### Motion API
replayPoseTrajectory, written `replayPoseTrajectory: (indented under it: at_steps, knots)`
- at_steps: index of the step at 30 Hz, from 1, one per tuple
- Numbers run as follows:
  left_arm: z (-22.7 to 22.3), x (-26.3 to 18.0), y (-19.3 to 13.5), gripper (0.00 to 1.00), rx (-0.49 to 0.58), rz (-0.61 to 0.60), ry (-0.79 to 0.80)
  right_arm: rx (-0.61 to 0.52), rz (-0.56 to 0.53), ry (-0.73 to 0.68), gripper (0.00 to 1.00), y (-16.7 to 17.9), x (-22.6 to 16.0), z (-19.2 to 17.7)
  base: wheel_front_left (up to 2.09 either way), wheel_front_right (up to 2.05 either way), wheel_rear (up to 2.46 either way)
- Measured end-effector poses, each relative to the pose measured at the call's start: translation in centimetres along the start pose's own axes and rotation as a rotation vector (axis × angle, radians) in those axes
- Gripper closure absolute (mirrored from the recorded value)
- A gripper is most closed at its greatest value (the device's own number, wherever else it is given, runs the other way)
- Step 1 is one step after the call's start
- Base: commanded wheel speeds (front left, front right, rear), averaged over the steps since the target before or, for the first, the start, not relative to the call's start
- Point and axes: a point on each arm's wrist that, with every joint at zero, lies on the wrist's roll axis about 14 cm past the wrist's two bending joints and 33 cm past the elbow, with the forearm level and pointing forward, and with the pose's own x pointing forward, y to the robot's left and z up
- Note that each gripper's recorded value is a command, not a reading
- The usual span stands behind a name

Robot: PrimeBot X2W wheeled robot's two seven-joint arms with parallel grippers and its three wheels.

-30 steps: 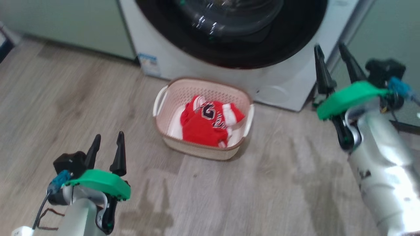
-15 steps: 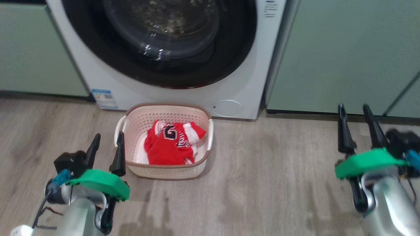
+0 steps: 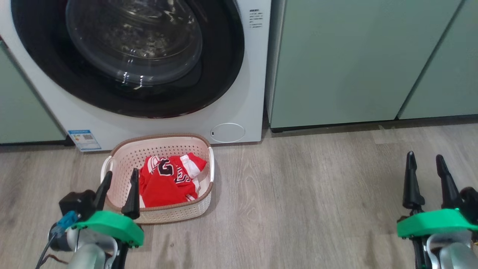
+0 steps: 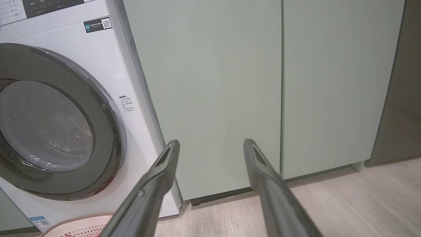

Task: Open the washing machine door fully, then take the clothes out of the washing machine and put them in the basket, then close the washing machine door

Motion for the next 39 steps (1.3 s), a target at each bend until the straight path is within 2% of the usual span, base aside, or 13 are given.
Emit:
replayPoseTrajectory:
  at_steps: [9,30,31,39]
  knots:
    - [-0.2,-0.3,0.4,0.0,-0.003,0.014,0.003,-0.012,-0.029,0.015,0.0,-1.1,-1.5,-0.5,0.0,0.0,0.0]
    - [-0.7,-0.5,0.6,0.0,0.0,0.019,0.019,-0.002,-0.057,0.014,0.0,-1.7,-1.6,-0.5,0.0,0.0,0.0]
    - [-0.8,-0.5,0.5,1.0,0.001,0.017,0.021,-0.002,-0.059,0.015,1.0,-1.8,-1.7,-0.5,0.0,0.0,0.0]
    - [-7.8,-4.9,1.5,1.0,-0.051,0.082,0.229,0.026,-0.11,0.201,1.0,-2.9,-5.0,-6.1,0.0,0.0,0.0]
